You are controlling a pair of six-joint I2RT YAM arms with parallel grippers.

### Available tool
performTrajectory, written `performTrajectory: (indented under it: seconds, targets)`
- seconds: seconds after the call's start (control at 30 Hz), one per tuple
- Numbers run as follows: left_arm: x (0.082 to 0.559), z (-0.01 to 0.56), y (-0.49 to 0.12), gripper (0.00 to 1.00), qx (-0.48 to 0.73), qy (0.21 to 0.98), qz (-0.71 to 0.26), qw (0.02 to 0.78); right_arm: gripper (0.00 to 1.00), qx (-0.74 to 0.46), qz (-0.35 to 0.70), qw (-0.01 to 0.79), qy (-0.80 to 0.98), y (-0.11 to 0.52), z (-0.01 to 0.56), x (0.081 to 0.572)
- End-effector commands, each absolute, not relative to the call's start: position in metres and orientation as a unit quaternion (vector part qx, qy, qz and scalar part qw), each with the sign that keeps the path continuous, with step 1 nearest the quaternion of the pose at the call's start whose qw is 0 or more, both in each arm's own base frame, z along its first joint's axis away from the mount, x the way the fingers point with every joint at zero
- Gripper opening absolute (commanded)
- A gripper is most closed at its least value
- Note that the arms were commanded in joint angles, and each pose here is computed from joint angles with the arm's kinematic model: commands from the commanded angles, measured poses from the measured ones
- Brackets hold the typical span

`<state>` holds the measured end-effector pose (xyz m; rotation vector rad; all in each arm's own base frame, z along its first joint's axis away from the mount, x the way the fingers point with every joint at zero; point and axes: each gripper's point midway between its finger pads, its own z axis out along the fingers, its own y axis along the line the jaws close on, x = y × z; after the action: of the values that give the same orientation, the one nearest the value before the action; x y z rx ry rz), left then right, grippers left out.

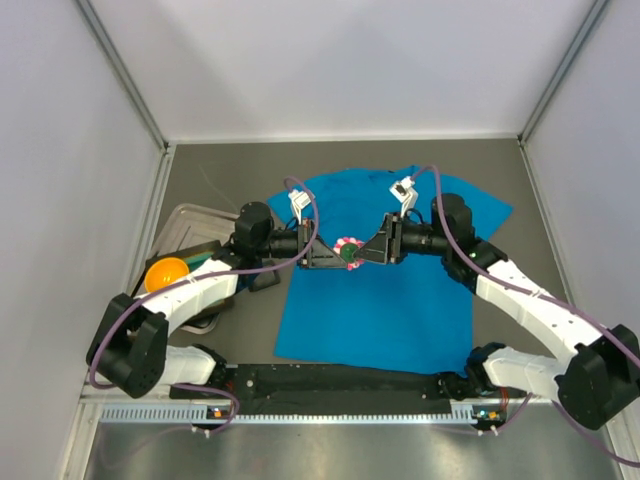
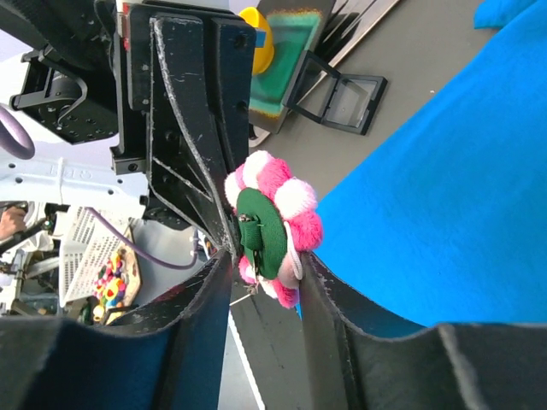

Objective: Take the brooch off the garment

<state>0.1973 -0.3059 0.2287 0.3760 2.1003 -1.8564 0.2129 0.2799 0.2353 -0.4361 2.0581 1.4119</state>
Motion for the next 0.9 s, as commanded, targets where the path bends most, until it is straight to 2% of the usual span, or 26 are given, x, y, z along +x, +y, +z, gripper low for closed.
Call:
performTrajectory:
  seconds: [0.0,0.3,0.57,0.8,0.87]
  targets:
    - [0.192,0.249,-0.310,0.00,0.170,0.705,-0.666,0.176,0.38,-0.192,0.558,0.338,0.733,0.284,0.272,0.208]
    - [0.190,0.252,-0.311,0.00,0.175,0.699,-0.671,0.173,0.38,-0.197,0.570,0.321,0.730,0.289,0.266,0.208]
    - [0.188,0.255,-0.310,0.00,0.179,0.696,-0.674,0.171,0.32,-0.197,0.581,0.321,0.721,0.294,0.271,0.214]
    - [0.186,0.254,-0.310,0.00,0.182,0.695,-0.675,0.168,0.35,-0.197,0.577,0.326,0.723,0.295,0.272,0.217]
    - [0.185,0.254,-0.310,0.00,0.183,0.695,-0.675,0.168,0.31,-0.197,0.578,0.325,0.722,0.295,0.271,0.217]
